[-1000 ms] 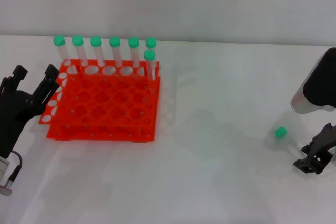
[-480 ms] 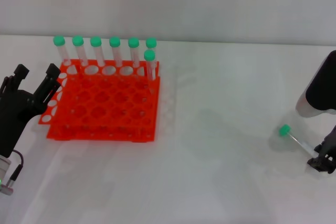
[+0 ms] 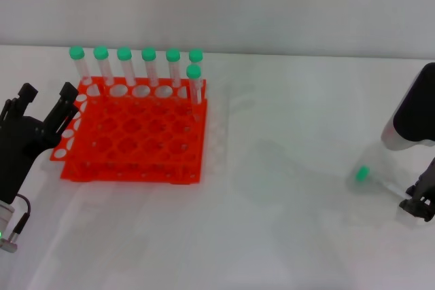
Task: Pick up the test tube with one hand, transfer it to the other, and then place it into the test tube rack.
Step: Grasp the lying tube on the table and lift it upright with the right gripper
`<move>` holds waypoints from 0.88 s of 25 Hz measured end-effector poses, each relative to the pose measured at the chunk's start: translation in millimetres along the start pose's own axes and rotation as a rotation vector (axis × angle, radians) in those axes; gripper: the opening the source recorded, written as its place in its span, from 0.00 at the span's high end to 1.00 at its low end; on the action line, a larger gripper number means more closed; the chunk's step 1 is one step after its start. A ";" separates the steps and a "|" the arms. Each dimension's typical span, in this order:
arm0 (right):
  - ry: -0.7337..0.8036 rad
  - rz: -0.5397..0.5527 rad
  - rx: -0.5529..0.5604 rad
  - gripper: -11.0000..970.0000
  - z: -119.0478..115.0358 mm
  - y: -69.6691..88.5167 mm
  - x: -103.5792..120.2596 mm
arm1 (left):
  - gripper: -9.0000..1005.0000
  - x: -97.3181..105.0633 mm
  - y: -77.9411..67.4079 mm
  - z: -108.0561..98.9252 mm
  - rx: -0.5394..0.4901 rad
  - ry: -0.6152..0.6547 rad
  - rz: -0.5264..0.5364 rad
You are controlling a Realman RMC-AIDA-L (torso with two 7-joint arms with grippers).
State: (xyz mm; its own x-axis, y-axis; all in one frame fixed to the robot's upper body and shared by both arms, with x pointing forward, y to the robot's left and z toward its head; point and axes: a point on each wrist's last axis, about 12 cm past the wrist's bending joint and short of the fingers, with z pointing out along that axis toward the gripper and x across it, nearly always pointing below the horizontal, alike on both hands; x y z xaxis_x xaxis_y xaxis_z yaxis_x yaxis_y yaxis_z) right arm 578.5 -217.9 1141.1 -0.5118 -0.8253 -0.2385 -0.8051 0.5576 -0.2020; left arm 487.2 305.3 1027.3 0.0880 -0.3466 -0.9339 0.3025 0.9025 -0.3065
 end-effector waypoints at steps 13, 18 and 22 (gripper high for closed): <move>0.036 -0.007 -0.022 0.81 7.7 -1.0 -3.1 | 0.20 -0.4 0.3 -0.2 0.002 0.000 0.002; 0.040 -0.002 -0.026 0.81 10.4 -1.6 -2.3 | 0.20 -0.5 0.4 0.3 0.003 0.000 0.003; 0.019 0.010 -0.021 0.81 7.5 -2.1 -1.5 | 0.20 -0.5 0.8 -1.3 0.000 0.000 0.003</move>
State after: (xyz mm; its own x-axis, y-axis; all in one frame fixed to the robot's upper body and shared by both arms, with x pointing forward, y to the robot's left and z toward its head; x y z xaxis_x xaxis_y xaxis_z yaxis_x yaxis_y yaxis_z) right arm 583.1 -217.2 1134.8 -0.5257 -0.8212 -0.2222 -0.8058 0.5644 -0.1795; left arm 486.1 306.6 1027.3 0.0891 -0.3442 -0.9347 0.3024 0.9034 -0.3039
